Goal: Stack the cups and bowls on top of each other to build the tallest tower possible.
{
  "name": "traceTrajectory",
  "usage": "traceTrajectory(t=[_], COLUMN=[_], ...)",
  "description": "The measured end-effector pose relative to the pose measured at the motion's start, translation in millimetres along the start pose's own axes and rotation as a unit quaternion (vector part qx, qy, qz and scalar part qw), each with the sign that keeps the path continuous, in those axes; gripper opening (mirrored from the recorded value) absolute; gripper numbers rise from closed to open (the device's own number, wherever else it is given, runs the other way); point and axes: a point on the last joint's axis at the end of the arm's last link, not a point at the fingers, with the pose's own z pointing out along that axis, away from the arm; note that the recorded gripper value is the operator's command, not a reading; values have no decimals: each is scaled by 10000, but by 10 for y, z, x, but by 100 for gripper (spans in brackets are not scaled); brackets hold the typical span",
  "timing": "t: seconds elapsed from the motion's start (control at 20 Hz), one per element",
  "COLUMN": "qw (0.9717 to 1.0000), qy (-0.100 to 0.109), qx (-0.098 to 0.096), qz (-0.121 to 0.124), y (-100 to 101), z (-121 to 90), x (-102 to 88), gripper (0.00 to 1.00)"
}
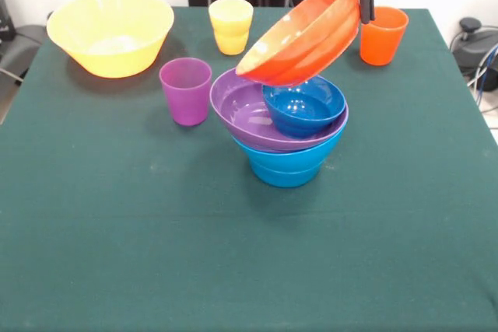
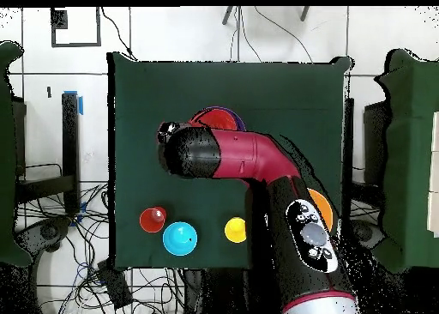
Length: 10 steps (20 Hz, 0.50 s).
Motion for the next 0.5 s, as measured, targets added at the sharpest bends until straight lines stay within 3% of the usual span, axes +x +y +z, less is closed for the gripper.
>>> traceTrajectory(t=[0.35, 0.5], qw=[9994, 9981], qy=[9, 12], qx=[350, 589], qz=[-79, -173], y=[1, -47], z=[52, 111], x=[159, 241], gripper=[0, 0])
